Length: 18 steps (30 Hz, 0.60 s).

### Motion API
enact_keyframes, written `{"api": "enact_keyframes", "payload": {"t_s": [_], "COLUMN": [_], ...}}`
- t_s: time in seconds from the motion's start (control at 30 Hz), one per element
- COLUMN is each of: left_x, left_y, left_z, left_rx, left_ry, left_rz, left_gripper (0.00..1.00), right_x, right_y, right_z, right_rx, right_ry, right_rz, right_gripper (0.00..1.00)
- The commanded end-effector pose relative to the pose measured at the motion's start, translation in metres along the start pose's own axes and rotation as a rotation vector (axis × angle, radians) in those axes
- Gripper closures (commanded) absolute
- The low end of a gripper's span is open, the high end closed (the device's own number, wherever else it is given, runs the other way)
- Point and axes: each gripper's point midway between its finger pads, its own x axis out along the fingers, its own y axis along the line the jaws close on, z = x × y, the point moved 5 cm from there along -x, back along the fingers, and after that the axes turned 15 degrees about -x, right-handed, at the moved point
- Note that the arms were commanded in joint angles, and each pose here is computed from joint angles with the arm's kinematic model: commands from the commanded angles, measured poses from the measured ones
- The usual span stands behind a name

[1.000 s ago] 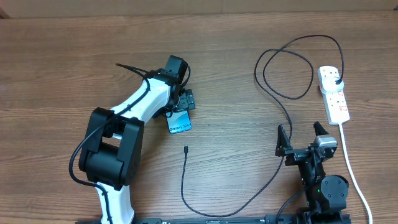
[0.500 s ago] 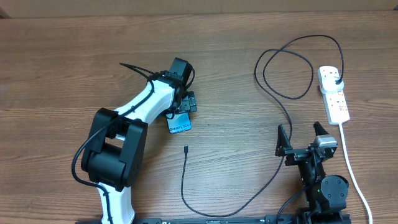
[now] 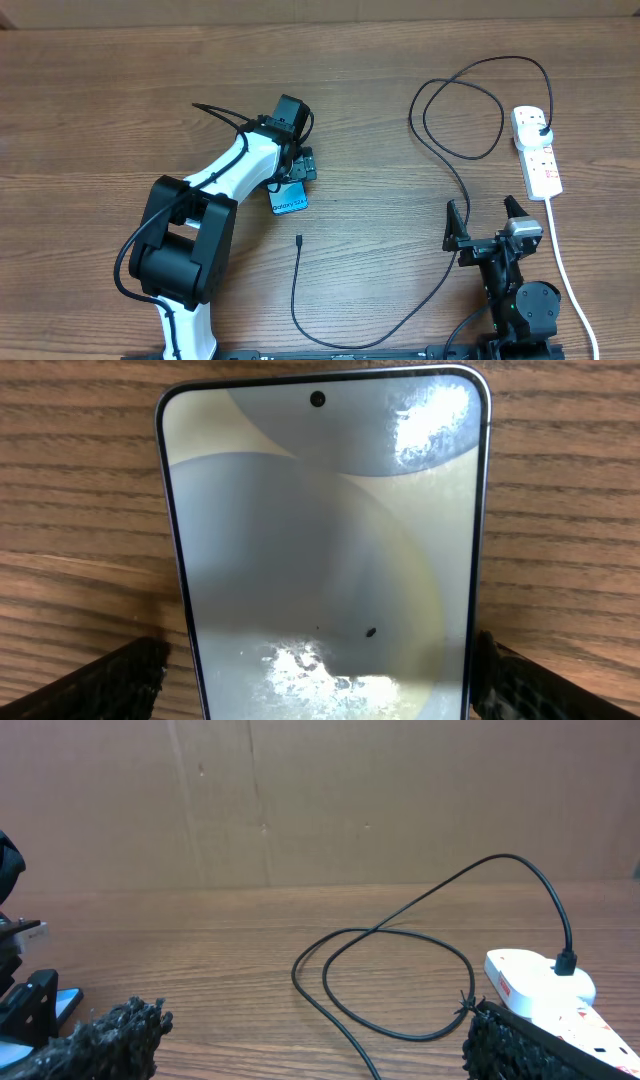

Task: Plug charger to phone and switch on socket

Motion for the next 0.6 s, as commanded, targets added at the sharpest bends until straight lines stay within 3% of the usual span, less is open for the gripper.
{"api": "enact_keyframes", "payload": {"t_s": [0.0,0.57], "left_x": [0.078,0.058], "left_y": [0.023,0.004], "left_z": [-0.113,-0.119], "left_rx": [-0.036,-0.109], "left_ry": [0.521,0.715], "left_rz": [0.016,-0.129], "left_gripper": [0.00,0.00], "right_x": [0.000,0.000], "right_y": [0.002,0.001], "right_z": [-0.002,-0.002], "right_rx": [-0.008,-0.008], "right_ry": [-0.005,-0.005], "right_rz": [0.005,0.005], "right_gripper": [0.00,0.00]}}
